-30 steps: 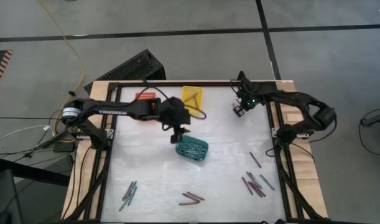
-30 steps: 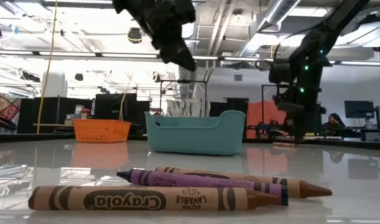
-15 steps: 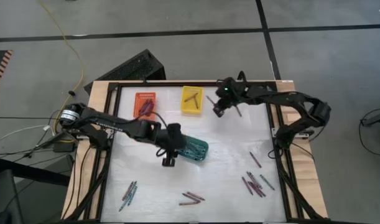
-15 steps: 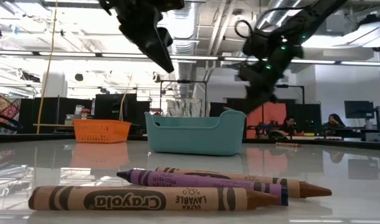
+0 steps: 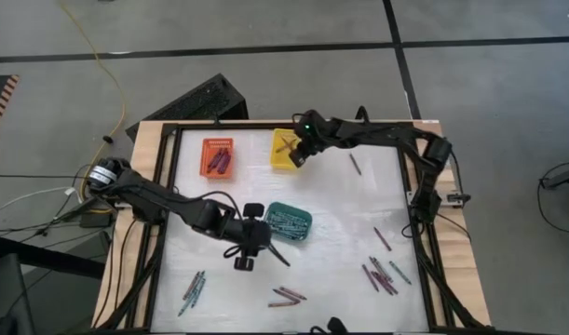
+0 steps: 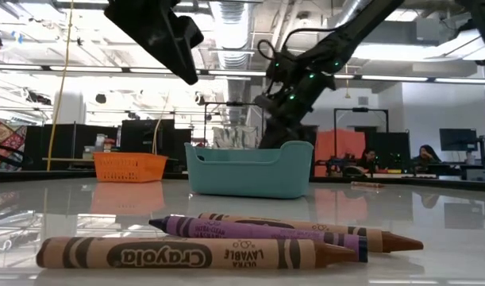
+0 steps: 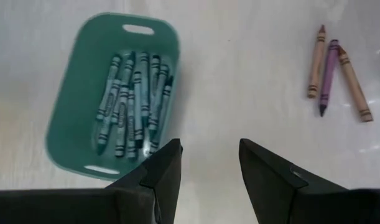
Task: Sort crayons
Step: Put the brown crayon into the yellow bin
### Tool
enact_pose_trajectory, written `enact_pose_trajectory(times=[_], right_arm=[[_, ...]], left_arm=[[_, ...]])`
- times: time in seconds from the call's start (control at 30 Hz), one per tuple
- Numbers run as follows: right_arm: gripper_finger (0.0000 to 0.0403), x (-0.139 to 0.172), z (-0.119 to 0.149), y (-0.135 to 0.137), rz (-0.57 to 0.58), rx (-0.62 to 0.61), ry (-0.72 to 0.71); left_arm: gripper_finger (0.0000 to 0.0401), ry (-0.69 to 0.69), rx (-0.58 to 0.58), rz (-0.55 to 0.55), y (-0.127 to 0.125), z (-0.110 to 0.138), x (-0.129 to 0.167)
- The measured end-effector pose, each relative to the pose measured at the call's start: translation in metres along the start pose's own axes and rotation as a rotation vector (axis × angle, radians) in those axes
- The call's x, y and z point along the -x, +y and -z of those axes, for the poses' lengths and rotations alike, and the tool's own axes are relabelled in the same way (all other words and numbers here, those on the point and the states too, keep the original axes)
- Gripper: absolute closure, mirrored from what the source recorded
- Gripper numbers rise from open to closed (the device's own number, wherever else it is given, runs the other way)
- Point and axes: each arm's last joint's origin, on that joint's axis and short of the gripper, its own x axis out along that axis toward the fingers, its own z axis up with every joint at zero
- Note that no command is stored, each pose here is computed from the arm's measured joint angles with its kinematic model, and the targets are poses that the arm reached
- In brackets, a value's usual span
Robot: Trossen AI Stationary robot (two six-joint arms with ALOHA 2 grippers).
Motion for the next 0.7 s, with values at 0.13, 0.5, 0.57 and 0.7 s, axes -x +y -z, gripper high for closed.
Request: enact_pose_trajectory(times=[0.13,0.5,0.57,0.7], right_arm=[[0.0403,-0.008,-0.009,-0.002,0.002,-0.023,-0.011],[0.0401,-0.009,-0.019,-0.005,0.007,-0.046,-0.030],[0.0393,-0.009,-0.018,-0.006,0.013,-0.050,-0.018],[0.0375,-0.009,-0.015,-0.008,0.024,-0.059,0.011]], left_arm=[[0.0250,0.011,-0.015,0.006,-0.010,0.003,0.002],[0.0250,0.034,-0.051,-0.039,-0.024,0.009,0.005],[0.0250,0.037,-0.051,-0.039,-0.025,0.009,0.005],[0.0250,0.037,-0.048,-0.039,-0.025,0.009,0.005]])
